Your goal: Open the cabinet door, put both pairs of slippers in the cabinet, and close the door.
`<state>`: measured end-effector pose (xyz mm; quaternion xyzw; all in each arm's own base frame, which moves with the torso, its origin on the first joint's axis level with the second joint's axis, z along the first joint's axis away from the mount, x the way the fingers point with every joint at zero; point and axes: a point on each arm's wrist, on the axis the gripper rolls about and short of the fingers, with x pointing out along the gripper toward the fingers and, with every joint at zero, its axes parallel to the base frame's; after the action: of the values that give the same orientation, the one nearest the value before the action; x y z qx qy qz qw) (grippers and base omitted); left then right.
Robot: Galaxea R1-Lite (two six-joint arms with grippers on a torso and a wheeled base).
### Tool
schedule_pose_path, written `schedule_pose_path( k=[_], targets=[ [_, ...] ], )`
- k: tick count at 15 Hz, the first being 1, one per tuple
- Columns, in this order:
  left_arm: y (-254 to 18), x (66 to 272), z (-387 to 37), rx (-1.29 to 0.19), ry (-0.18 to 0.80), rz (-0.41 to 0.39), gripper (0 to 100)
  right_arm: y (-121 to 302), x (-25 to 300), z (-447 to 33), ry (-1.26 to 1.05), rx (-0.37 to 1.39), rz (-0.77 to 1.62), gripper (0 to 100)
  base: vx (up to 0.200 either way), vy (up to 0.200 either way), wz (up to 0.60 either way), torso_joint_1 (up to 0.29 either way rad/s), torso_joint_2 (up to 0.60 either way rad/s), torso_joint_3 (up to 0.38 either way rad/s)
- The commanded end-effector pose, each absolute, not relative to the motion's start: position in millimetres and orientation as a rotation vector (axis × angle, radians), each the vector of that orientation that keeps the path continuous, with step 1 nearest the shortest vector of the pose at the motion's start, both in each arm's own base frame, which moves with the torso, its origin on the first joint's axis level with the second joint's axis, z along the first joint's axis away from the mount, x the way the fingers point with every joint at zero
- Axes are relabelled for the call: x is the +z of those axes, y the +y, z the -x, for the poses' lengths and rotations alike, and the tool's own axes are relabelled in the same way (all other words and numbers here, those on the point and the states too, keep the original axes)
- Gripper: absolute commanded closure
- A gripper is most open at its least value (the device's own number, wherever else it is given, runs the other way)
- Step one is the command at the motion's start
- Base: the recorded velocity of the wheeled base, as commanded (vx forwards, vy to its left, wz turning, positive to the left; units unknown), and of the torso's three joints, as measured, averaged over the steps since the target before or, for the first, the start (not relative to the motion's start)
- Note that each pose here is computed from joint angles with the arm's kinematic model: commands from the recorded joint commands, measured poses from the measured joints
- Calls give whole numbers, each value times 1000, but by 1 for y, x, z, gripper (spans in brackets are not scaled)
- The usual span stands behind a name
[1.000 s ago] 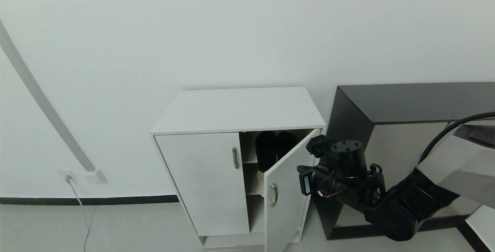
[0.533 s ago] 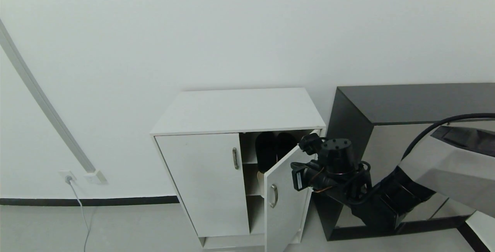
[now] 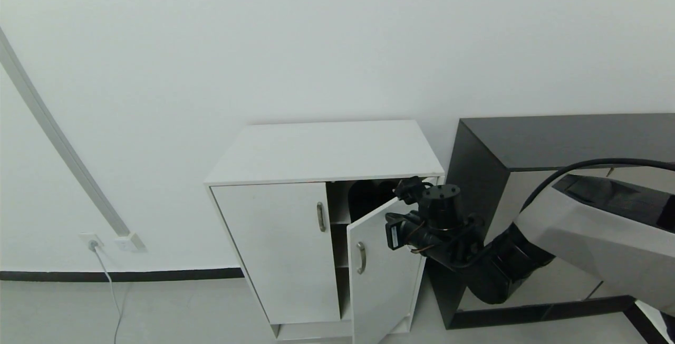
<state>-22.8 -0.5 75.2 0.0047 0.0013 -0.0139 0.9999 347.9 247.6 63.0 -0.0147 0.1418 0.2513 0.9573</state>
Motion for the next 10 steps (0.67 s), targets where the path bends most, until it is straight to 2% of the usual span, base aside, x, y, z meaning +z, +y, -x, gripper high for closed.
schedule_pose_path(
  k=[1,10],
  targets=[
    [-1,75,23,-28,3,-9,100,253,54,-356,287,509,30,100,0,0,0,0,0,0],
    [-1,75,23,-28,3,-9,100,255,51,-388,268,472,19,100,0,0,0,0,0,0]
  ],
)
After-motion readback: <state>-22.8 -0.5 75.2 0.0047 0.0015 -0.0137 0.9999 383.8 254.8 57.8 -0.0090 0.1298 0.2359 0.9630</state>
